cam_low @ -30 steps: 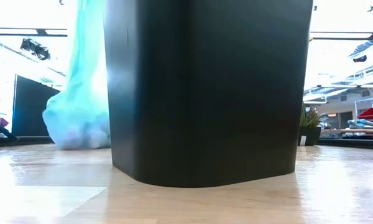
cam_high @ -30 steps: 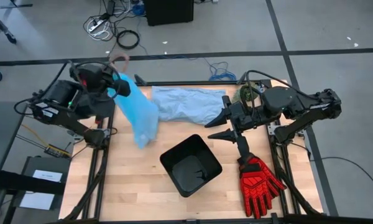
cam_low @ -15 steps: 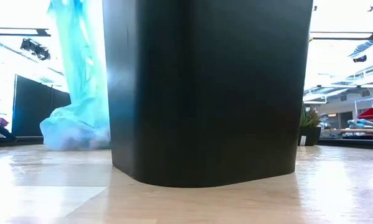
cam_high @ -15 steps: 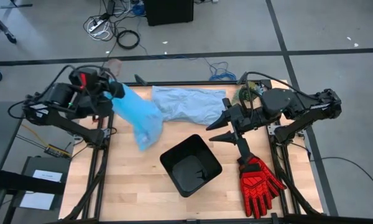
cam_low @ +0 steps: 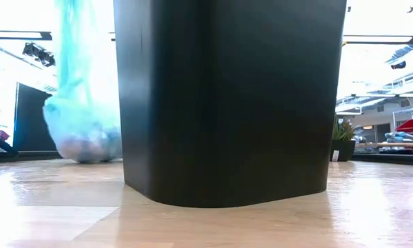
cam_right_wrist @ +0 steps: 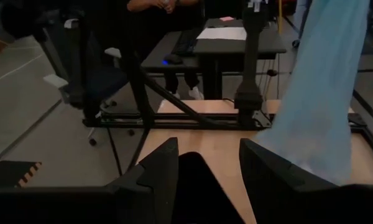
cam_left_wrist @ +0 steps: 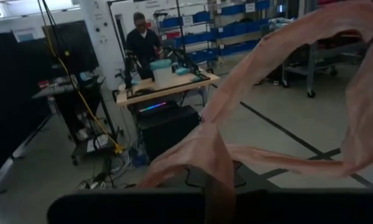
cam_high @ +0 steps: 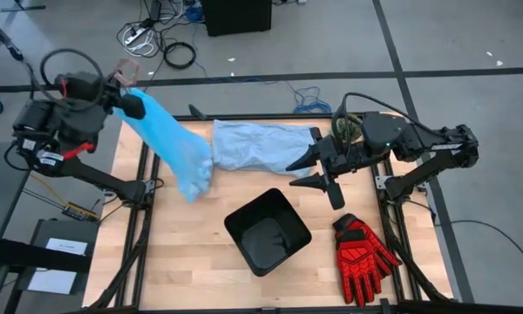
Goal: Place trash/remove bag and relplace
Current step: Put the light blue trash bag from center to upper left of the table, then put the gray trash bag into the trash bin
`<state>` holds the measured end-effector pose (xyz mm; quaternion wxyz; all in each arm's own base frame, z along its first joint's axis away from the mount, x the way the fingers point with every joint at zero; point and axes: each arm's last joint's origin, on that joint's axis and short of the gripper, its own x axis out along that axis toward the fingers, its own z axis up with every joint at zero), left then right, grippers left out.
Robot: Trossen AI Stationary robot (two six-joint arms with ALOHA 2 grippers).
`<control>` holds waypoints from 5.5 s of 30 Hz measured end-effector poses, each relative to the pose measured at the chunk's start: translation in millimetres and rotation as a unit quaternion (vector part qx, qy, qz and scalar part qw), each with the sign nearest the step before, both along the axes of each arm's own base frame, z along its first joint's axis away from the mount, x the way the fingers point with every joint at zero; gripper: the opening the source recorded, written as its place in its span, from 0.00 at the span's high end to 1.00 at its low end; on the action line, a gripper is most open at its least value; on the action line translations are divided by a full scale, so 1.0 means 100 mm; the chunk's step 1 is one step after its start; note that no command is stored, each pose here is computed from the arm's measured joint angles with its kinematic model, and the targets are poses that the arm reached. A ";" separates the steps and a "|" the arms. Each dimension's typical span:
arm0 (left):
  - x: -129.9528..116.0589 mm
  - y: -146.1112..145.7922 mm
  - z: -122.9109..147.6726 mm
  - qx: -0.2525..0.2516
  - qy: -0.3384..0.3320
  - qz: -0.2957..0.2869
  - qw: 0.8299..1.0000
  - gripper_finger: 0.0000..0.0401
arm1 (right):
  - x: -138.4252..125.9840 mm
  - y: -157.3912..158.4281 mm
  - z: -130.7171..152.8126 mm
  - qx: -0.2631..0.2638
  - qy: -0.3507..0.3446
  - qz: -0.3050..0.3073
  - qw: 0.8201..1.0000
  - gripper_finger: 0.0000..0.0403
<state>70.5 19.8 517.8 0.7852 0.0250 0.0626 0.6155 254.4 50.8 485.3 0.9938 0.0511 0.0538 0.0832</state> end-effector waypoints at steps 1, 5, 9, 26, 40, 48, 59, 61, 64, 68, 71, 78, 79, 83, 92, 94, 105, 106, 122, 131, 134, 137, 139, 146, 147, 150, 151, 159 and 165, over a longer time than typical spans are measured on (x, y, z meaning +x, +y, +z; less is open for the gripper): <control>0.02 0.00 0.01 0.002 0.005 -0.001 1.000 1.00 | 0.00 -0.02 0.00 -0.004 -0.001 0.000 1.000 0.61; 0.12 -0.02 -0.07 -0.006 0.010 -0.010 1.000 1.00 | 0.02 -0.11 0.00 -0.014 -0.002 0.000 1.000 0.61; 0.31 -0.04 -0.34 -0.038 0.008 -0.025 0.999 1.00 | 0.03 -0.20 -0.03 -0.025 0.013 -0.009 1.000 0.61; 0.44 -0.22 -1.81 -0.199 -0.066 -0.107 0.972 0.73 | 0.48 -0.92 -0.38 0.096 0.091 -0.164 0.977 0.61; 0.48 -0.27 -2.53 -0.298 -0.003 -0.146 0.943 0.26 | 0.77 -1.69 -1.05 0.104 0.237 -0.078 0.963 0.61; 0.42 -0.28 -2.89 -0.378 -0.023 -0.091 0.921 0.10 | 0.48 -2.02 -1.24 0.099 0.335 -0.088 0.933 0.61; 0.52 -0.24 -2.93 -0.349 -0.131 -0.047 0.927 0.02 | 0.30 -2.31 -1.75 0.099 0.356 -0.058 0.927 0.64; 0.54 -0.23 -2.87 -0.336 -0.148 -0.048 0.929 0.02 | 0.28 -2.36 -1.89 0.114 0.345 -0.058 0.930 0.66; 0.59 -0.21 -2.76 -0.300 -0.167 -0.053 0.938 0.02 | 0.24 -2.44 -2.08 0.130 0.335 -0.076 0.930 0.66; 0.57 -0.13 -2.73 -0.227 -0.120 -0.032 0.966 0.02 | 0.20 -2.51 -2.28 0.139 0.318 -0.091 0.933 0.65; 0.53 -0.01 -2.79 -0.218 -0.088 0.025 0.972 0.03 | 0.19 -2.53 -2.37 0.133 0.306 -0.094 0.938 0.64; 0.59 0.28 -2.88 -0.232 -0.118 0.144 0.955 0.03 | 0.22 -2.56 -2.35 0.096 0.272 -0.090 0.953 0.64; 0.60 0.31 -2.87 -0.226 -0.126 0.155 0.953 0.03 | 0.22 -2.57 -2.35 0.091 0.269 -0.091 0.955 0.64; 0.69 0.44 -2.71 -0.205 -0.189 0.168 0.946 0.03 | 0.21 -2.60 -2.35 0.070 0.273 -0.108 0.953 0.64; 0.70 0.66 -2.12 -0.184 -0.162 0.157 0.957 0.03 | 0.23 -2.76 -2.60 0.040 0.318 -0.155 0.935 0.59; 0.66 0.75 -2.10 -0.212 -0.141 0.154 0.955 0.03 | 0.25 -2.78 -2.73 0.056 0.338 -0.149 0.928 0.58; 0.56 0.89 -1.27 -0.106 -0.139 0.113 0.978 0.03 | 0.38 -2.82 -3.12 0.060 0.373 -0.130 0.917 0.57; 0.55 0.89 -1.16 -0.085 -0.137 0.106 0.981 0.03 | 0.37 -2.84 -3.13 0.060 0.374 -0.133 0.916 0.57; 0.51 0.88 -1.07 -0.089 -0.038 0.156 0.983 0.03 | 0.37 -2.94 -3.10 -0.006 0.364 -0.171 0.915 0.56; 0.74 1.04 -1.55 -0.274 -0.159 0.002 0.949 0.03 | 0.36 -2.93 -3.11 0.002 0.370 -0.168 0.914 0.56; 0.69 1.05 -1.52 -0.351 -0.163 -0.022 0.922 0.03 | 0.35 -2.92 -3.12 0.008 0.373 -0.163 0.913 0.56; 0.68 1.02 -1.44 -0.402 -0.160 -0.061 0.899 0.03 | 0.34 -2.92 -3.12 0.014 0.376 -0.157 0.913 0.56; 0.68 0.99 -1.33 -0.420 -0.176 -0.105 0.884 0.03 | 0.34 -2.91 -3.12 0.015 0.375 -0.156 0.914 0.56; 0.50 0.87 -0.90 -0.420 -0.176 -0.150 0.878 0.03 | 0.35 -2.91 -3.12 0.019 0.371 -0.149 0.916 0.56; 0.46 0.84 -0.88 -0.422 -0.154 -0.137 0.883 0.03 | 0.35 -2.91 -3.12 0.020 0.370 -0.147 0.917 0.57; 0.34 0.78 -0.85 -0.426 -0.064 -0.096 0.897 0.03 | 0.35 -2.91 -3.12 0.021 0.369 -0.145 0.918 0.57; 0.31 0.76 -0.85 -0.432 -0.039 -0.087 0.897 0.03 | 0.35 -2.91 -3.12 0.021 0.368 -0.144 0.918 0.57; 0.24 0.71 -0.85 -0.455 0.006 -0.066 0.888 0.03 | 0.35 -2.90 -3.12 0.031 0.368 -0.142 0.918 0.57; 0.37 0.74 -0.83 -0.430 -0.018 -0.090 0.898 0.03 | 0.35 -2.91 -3.11 0.049 0.366 -0.157 0.916 0.57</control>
